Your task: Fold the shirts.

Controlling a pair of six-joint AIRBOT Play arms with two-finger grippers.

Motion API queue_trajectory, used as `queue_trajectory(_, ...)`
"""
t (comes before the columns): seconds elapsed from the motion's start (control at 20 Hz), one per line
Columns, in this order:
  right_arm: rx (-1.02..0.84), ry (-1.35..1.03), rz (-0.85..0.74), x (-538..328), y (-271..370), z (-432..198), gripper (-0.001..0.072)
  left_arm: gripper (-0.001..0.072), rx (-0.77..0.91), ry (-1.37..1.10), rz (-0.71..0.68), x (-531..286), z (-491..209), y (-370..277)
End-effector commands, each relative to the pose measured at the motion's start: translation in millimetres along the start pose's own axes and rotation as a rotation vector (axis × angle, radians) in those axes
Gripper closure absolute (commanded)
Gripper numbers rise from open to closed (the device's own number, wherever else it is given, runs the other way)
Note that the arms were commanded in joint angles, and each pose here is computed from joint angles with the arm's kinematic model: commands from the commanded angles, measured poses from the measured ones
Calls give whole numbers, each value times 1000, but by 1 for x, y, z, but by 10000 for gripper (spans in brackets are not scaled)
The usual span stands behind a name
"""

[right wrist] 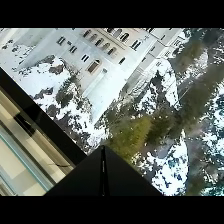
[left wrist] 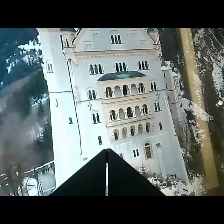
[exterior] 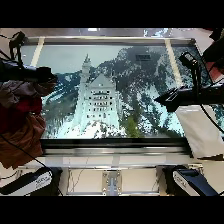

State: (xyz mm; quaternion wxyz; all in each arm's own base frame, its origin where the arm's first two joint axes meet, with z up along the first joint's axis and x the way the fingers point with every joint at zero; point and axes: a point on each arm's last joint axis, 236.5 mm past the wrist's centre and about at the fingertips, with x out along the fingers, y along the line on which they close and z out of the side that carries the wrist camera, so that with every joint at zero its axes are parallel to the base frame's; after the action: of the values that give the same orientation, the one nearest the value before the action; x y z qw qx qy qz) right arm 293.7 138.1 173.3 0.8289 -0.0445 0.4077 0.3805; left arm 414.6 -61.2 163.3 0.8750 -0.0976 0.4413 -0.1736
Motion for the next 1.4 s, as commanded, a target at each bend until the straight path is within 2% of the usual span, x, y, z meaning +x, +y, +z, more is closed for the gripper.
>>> queue_trajectory(0.0,-2,1,0,0,1,0,696,694,0,2,0,0,0,0)
queue_trajectory(0.6,-2,-2,-2,0,0,1,696,693,1,-8,3,1,2,1)
queue_trajectory(0.65,-2,-10,-8,0,-1,2,696,660,25,-39,31,3,10,9)
queue_trajectory(0.7,-2,-19,-14,0,-3,5,695,612,67,-79,132,1,21,34)
queue_trajectory(0.75,-2,-54,-38,0,-9,13,683,491,95,-118,253,-6,31,64)
queue_trajectory(0.8,1,-122,-74,-2,-17,29,684,315,94,-162,383,-18,42,97)
queue_trajectory(0.85,8,-176,-93,-4,-22,42,684,274,44,-221,523,-37,53,136)
queue_trajectory(0.9,29,-212,-88,-6,-21,50,684,274,-49,-284,633,-56,58,173)
queue_trajectory(1.05,38,-249,-82,-8,-20,58,682,274,-466,-367,725,-77,30,264)
queue_trajectory(1.1,41,-262,-90,-9,-22,61,640,273,-578,-346,724,-74,10,290)
queue_trajectory(1.15,52,-271,-95,-9,-23,63,486,273,-663,-328,711,-69,-6,310)
queue_trajectory(1.2,87,-283,-98,-10,-25,65,293,260,-747,-312,696,-63,-23,331)
queue_trajectory(1.25,107,-297,-103,-11,-27,68,215,260,-809,-298,690,-58,-37,348)
queue_trajectory(1.35,136,-317,-111,-13,-30,72,217,260,-860,-248,705,-45,-64,377)
